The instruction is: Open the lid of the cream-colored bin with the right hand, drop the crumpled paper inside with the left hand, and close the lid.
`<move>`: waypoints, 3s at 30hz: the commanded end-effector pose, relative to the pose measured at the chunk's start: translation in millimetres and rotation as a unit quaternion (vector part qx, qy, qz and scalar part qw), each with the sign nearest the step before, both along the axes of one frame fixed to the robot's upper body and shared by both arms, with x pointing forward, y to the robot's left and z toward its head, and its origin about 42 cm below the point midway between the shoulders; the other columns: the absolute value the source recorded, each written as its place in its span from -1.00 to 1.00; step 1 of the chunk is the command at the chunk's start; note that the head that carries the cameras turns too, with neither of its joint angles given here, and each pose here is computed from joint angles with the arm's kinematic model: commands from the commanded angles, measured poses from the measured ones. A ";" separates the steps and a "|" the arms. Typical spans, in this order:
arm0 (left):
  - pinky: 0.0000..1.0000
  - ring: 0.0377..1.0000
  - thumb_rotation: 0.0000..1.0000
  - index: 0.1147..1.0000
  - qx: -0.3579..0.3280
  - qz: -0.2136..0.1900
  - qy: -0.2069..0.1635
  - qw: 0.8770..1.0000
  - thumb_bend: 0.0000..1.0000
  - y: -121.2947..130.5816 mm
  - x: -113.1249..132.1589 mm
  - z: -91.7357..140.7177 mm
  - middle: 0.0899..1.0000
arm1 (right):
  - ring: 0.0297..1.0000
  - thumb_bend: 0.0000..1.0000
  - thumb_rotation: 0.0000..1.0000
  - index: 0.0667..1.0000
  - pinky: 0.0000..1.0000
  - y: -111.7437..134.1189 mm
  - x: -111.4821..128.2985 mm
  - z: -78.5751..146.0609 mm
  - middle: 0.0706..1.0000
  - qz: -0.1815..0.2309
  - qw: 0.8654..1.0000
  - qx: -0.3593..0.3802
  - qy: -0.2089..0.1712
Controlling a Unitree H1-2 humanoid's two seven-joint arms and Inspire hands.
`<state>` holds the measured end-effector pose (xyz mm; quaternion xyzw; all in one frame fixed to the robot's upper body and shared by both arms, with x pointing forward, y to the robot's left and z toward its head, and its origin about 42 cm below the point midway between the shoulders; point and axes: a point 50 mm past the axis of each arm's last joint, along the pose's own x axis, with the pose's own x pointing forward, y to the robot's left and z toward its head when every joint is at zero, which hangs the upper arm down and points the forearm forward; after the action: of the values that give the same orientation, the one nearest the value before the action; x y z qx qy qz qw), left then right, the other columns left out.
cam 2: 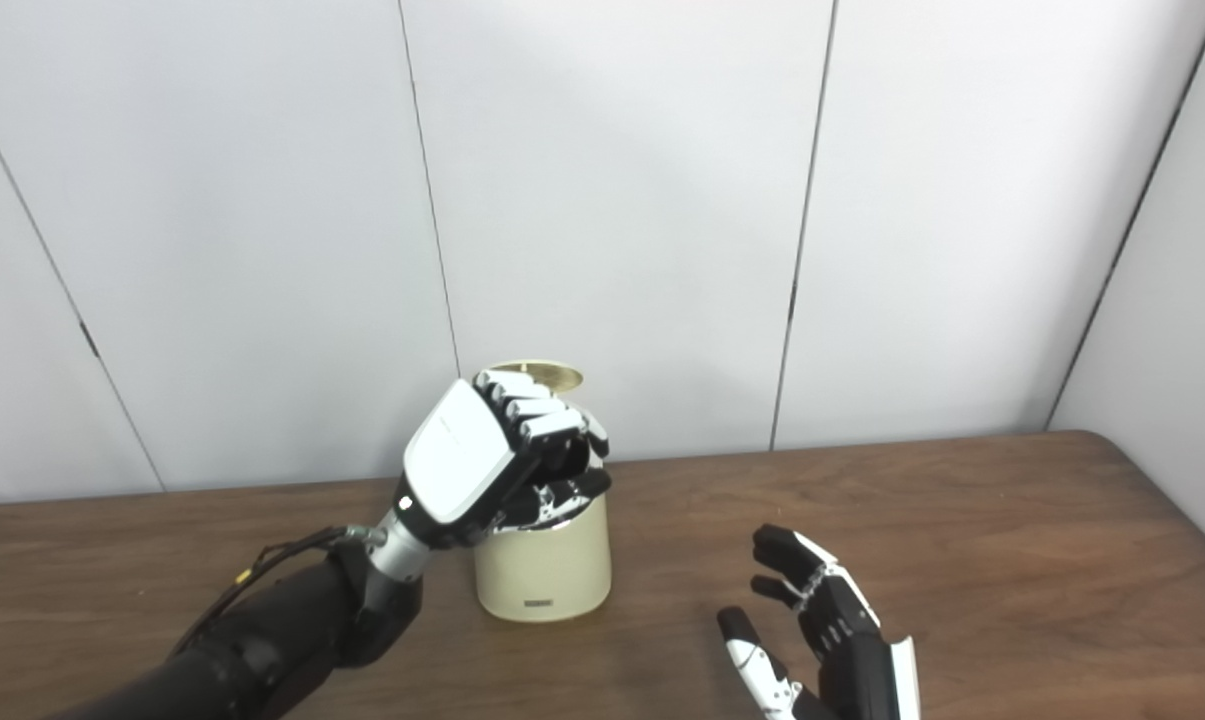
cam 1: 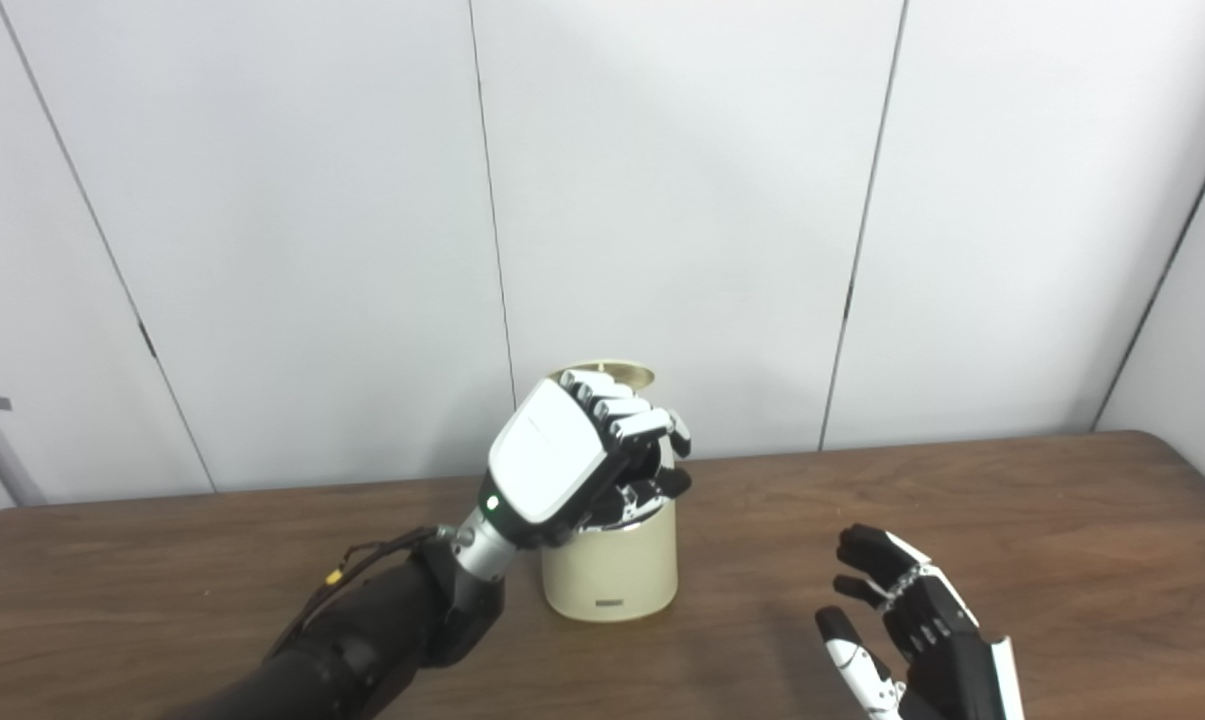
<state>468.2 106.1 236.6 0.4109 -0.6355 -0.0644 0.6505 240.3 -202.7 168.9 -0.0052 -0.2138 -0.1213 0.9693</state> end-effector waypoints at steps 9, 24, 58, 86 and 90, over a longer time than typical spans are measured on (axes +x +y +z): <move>-0.70 -0.70 -0.90 -0.20 -0.078 -0.003 -0.044 0.996 0.01 38.8 -29.4 40.6 -0.66 | 0.54 -0.51 -0.53 0.42 0.40 -2.3 8.3 11.0 0.49 0.012 1.000 0.000 -0.028; -0.46 -0.38 -0.85 -0.18 -0.262 0.036 0.100 0.959 -0.04 108.1 -109.9 13.6 -0.31 | 0.55 -0.59 -0.67 0.42 0.42 -11.9 11.9 9.7 0.52 0.011 0.999 -0.009 -0.035; -0.05 0.09 -0.85 -0.15 -0.431 0.072 0.301 0.847 -0.05 128.6 -168.6 -63.4 0.10 | 0.51 -0.51 -0.21 0.44 0.35 -47.1 62.4 78.9 0.49 -0.005 0.964 -0.224 -0.142; -0.05 0.10 -0.85 -0.14 -0.434 0.066 0.313 0.842 -0.04 117.5 -171.6 -60.8 0.12 | 0.90 0.94 0.66 0.81 0.64 56.3 157.2 242.3 0.86 0.071 0.803 -0.570 -0.161; -0.04 0.10 -0.85 -0.14 -0.434 0.068 0.311 0.843 -0.04 115.1 -171.6 -60.1 0.12 | 0.94 0.90 0.67 0.83 0.75 66.9 169.1 240.1 0.88 0.086 0.785 -0.595 -0.148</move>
<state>295.1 223.9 161.5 0.0878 -0.3012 0.1384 0.9394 407.9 -142.2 381.3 -0.5388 -0.3509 0.1278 0.7551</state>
